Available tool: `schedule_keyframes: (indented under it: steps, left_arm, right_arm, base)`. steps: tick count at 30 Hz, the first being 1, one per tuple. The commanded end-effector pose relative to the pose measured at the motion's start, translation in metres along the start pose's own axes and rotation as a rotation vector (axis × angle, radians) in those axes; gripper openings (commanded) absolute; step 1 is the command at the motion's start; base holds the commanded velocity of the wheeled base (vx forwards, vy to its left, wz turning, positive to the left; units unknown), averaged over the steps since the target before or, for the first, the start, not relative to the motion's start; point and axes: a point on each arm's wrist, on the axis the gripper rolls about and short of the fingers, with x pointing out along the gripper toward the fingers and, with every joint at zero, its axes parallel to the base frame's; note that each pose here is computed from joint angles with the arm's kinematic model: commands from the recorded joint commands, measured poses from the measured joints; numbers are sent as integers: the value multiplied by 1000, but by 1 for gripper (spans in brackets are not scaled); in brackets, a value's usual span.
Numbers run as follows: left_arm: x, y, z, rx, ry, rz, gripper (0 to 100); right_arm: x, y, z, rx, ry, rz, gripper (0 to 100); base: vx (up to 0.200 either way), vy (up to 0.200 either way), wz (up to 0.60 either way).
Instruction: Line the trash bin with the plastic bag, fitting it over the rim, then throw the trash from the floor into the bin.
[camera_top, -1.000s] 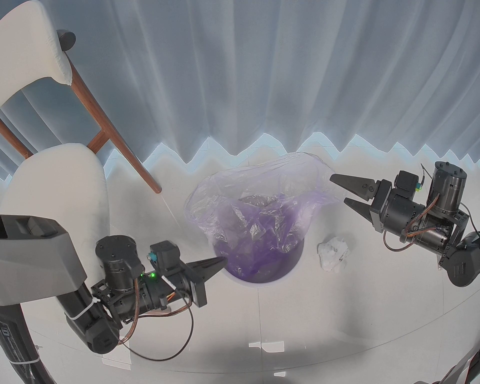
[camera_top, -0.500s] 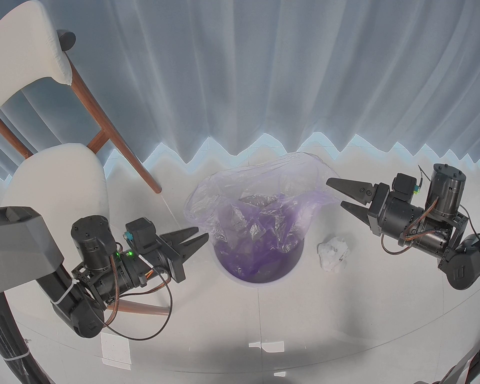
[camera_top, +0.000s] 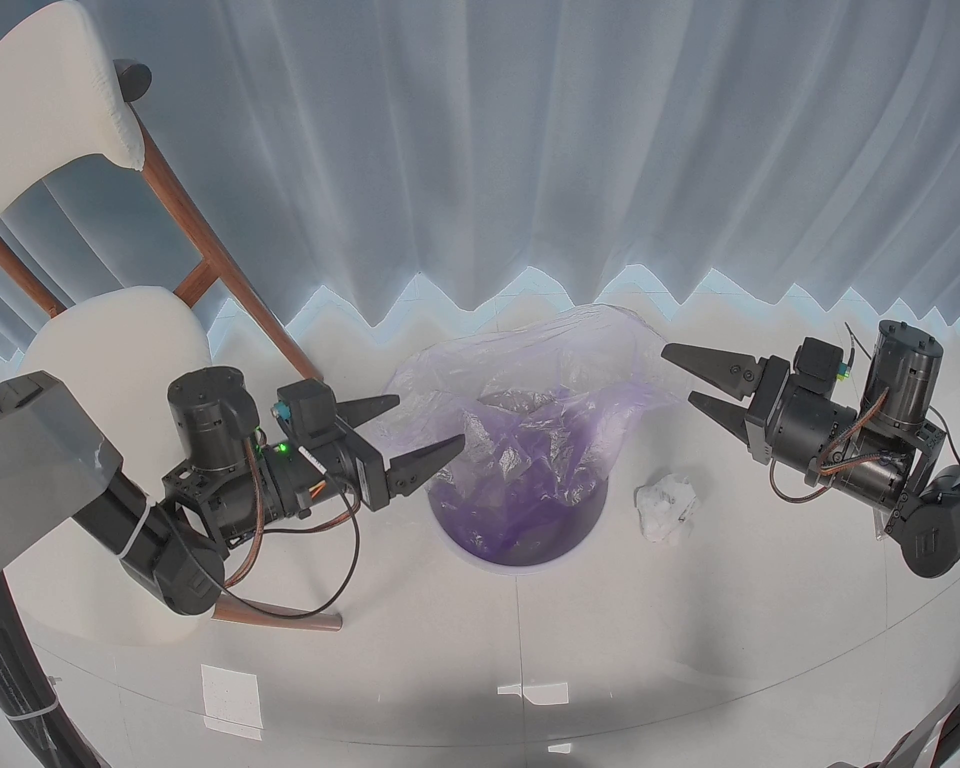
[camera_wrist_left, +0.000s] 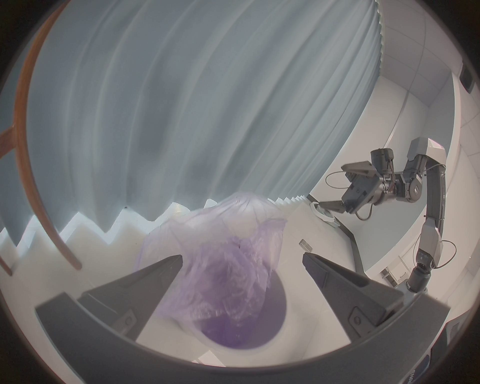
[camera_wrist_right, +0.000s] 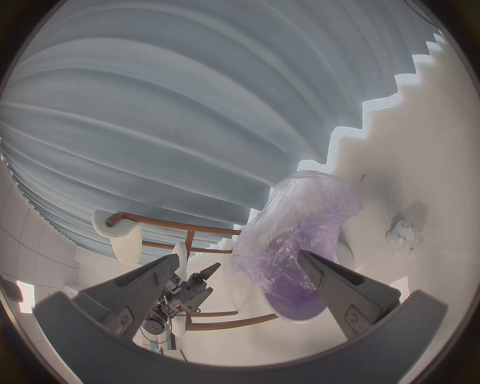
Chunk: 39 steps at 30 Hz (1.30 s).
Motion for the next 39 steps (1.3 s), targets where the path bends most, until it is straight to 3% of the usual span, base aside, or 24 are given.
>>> schedule_keyframes:
  steps: [1, 15, 16, 31, 39]
  left_arm:
    - [15, 8, 2, 10, -15, -12, 100]
    - [36, 21, -23, -11, 25, -9, 100]
    - [38, 22, -24, -11, 26, -9, 0]
    - [47, 27, -41, -21, 47, -10, 0]
    - [2, -8, -38, -17, 107, -65, 0]
  right_arm:
    - [-1, 2, 1, -4, -7, 7, 100]
    - [-1, 2, 1, -5, -5, 5, 100]
    - [-2, 1, 1, -5, -6, 4, 100]
    - [-2, 2, 3, -12, -22, 16, 100]
    - [-2, 1, 2, -10, -18, 12, 100]
  base:
    - [0, 0, 0]
    - [0, 0, 0]
    - [0, 0, 0]
    - [0, 0, 0]
    - [0, 0, 0]
